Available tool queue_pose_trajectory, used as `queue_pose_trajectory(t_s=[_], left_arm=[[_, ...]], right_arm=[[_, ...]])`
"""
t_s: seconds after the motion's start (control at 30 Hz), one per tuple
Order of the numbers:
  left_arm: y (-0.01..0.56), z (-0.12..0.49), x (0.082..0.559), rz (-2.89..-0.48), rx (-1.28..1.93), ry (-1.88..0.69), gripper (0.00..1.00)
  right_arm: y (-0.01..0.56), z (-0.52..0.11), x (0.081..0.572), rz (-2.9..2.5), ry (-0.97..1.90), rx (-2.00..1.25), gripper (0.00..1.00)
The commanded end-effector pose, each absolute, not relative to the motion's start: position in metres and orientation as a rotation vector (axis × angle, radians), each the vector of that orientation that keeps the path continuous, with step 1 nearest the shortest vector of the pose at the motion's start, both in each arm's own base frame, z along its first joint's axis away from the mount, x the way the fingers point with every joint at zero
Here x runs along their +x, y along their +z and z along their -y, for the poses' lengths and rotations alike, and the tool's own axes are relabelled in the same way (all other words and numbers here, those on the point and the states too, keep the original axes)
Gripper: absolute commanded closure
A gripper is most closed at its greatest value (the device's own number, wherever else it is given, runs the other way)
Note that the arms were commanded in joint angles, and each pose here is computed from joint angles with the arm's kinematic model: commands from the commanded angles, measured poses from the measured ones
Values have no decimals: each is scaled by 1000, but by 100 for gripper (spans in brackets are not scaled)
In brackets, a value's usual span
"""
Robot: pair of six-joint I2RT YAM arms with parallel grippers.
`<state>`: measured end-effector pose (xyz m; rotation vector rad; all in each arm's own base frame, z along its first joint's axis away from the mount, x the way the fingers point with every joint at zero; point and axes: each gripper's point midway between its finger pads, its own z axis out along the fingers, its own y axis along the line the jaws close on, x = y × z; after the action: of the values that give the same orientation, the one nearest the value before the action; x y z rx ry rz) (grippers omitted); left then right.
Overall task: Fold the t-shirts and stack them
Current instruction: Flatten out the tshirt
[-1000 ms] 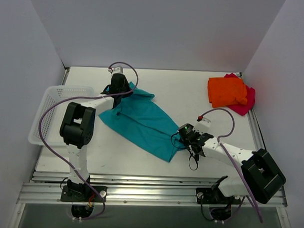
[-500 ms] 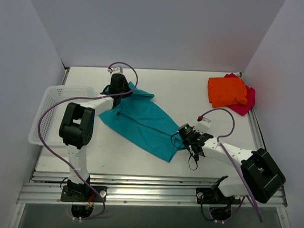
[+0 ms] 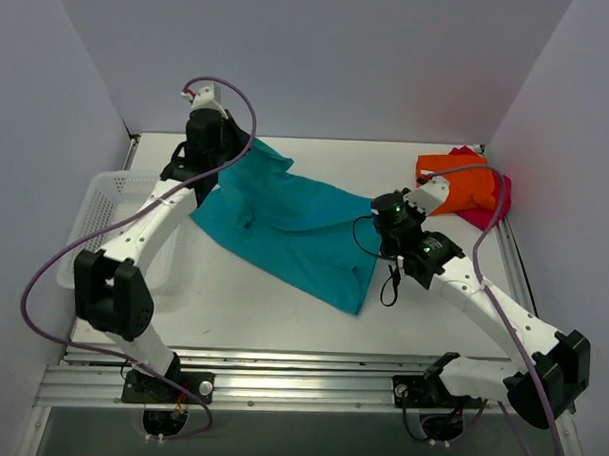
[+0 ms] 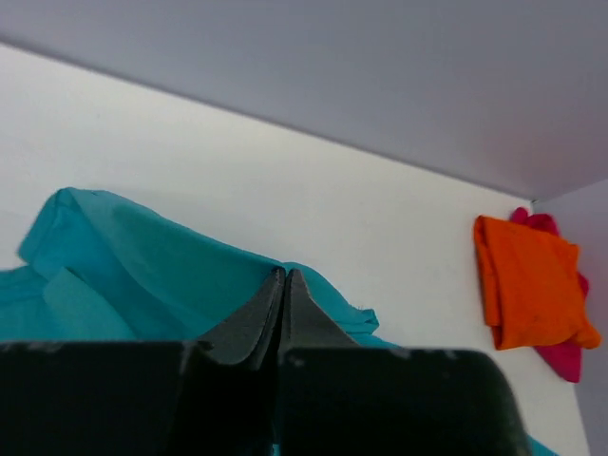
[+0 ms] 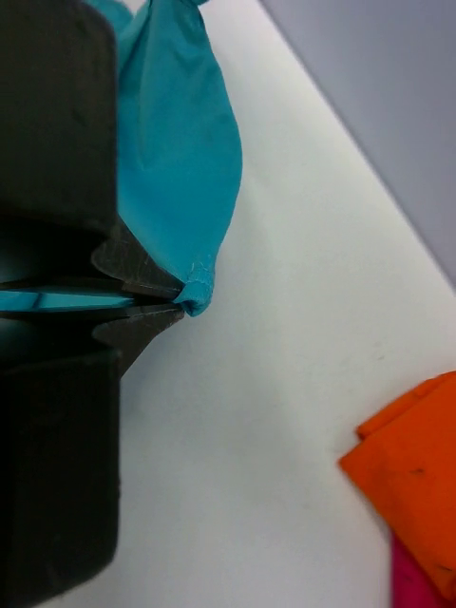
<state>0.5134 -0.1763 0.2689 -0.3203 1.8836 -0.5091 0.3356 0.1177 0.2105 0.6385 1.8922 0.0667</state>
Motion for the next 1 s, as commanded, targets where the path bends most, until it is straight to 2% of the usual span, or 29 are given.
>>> queue_pose_trajectory(t_s=[0.0, 0.03, 0.17, 0.33, 0.53, 0.83, 0.97], left_arm=[[386, 158, 470, -1680, -290, -520, 98], [414, 155, 449, -1629, -276, -532, 98], [465, 142, 387, -1554, -246, -518, 98], [535, 120, 298, -1411, -220, -588, 98], [584, 109, 219, -1273, -106, -712, 98], [633, 100, 170, -1167, -10, -775, 98], [637, 91, 177, -1158, -69, -743, 98]], right_arm=[[294, -85, 328, -1718, 17, 657, 100], [310, -83, 326, -1692, 34, 655, 100], [395, -69, 300, -1554, 163, 623, 100], [487, -78, 258, -1377, 445, 408, 100], [561, -70, 192, -1168, 627, 200, 100], [607, -43, 156, -1032, 625, 191, 100], [602, -42, 182, -1094, 528, 241, 100]])
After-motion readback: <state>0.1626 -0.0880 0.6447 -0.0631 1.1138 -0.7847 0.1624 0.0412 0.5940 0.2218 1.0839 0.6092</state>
